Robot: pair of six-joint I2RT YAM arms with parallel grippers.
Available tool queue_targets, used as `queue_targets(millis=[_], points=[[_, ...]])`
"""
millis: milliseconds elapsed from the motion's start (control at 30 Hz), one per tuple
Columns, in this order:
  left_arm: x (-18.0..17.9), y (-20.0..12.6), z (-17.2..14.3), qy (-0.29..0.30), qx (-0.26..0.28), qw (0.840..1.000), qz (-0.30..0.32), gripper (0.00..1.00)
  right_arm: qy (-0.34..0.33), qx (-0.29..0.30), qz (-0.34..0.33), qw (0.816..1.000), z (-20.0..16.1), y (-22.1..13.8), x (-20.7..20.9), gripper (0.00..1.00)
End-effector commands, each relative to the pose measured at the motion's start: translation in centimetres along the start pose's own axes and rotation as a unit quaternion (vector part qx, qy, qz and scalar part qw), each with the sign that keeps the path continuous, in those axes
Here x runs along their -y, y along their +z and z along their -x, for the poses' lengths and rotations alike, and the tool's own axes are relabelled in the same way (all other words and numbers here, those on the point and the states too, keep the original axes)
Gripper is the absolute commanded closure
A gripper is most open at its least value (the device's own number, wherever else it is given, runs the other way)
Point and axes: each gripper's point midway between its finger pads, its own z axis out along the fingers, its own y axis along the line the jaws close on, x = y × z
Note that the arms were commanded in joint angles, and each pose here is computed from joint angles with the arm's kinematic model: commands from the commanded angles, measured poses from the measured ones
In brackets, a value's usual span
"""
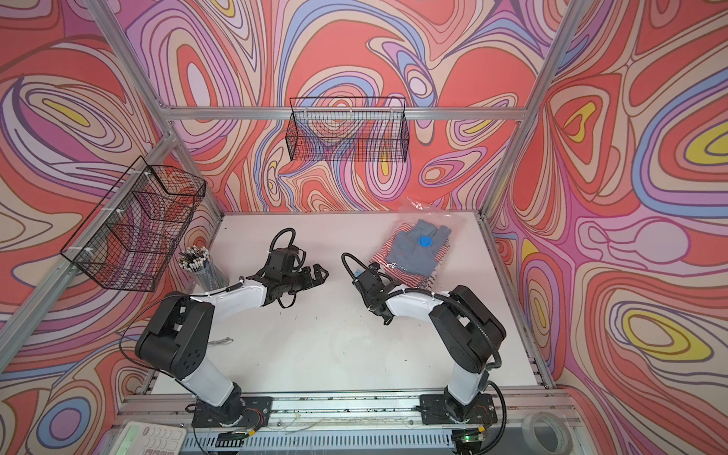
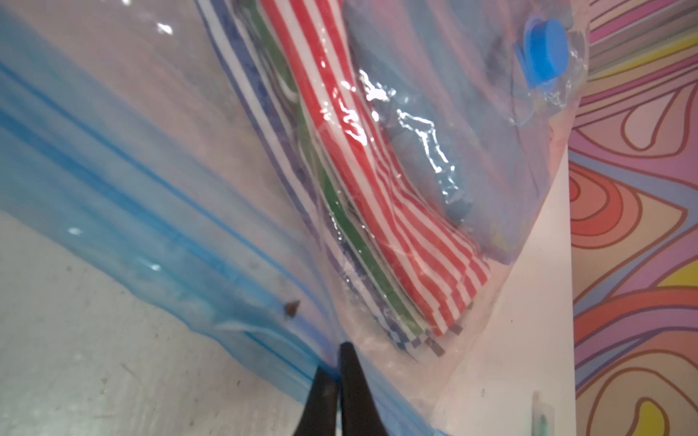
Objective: Take the tank top out of the vacuum bag
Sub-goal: Open the vacuum bag at the center of the board.
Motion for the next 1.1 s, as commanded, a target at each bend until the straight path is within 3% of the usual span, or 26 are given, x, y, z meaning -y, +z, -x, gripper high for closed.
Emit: queue_targets(millis=[0,133,233,433,633,800,1067], points=[[0.1,-0.3,-0.4,0.001,0.000,1.000,-0.004,0.00,0.023,0.019,0.001,1.000,1.8,-0.5,0.0,1.00],[-0.2,-0.4,-0.6,0.002,0.000,1.000,0.000,0.00,0.038,0.022,0.046,0.998,2.6,-1.1,-1.3,1.00],[-0.2,-0.6,-0.7,0.003,0.002,1.000,-0.002,0.00,0.051,0.027,0.121,0.991,3.8,-2.3,-3.6,1.00],[-0.3,-1.8,-0.6,0.006,0.027,1.000,-0.006,0.00,0.113,0.055,0.266,0.956,8.1,-5.8,-7.4,1.00],[-0.4,-2.8,-0.9,0.016,0.046,0.999,-0.017,0.00,0.136,0.065,0.322,0.934,12.2,-7.3,-10.0,1.00],[1.6,-3.4,-0.7,-0.009,0.067,0.994,-0.087,0.07,0.151,0.066,0.357,0.920,14.3,-7.9,-11.4,1.00],[6.3,-3.0,0.1,-0.031,0.082,0.971,-0.222,0.22,0.170,0.077,0.393,0.901,15.6,-9.7,-11.6,1.00]])
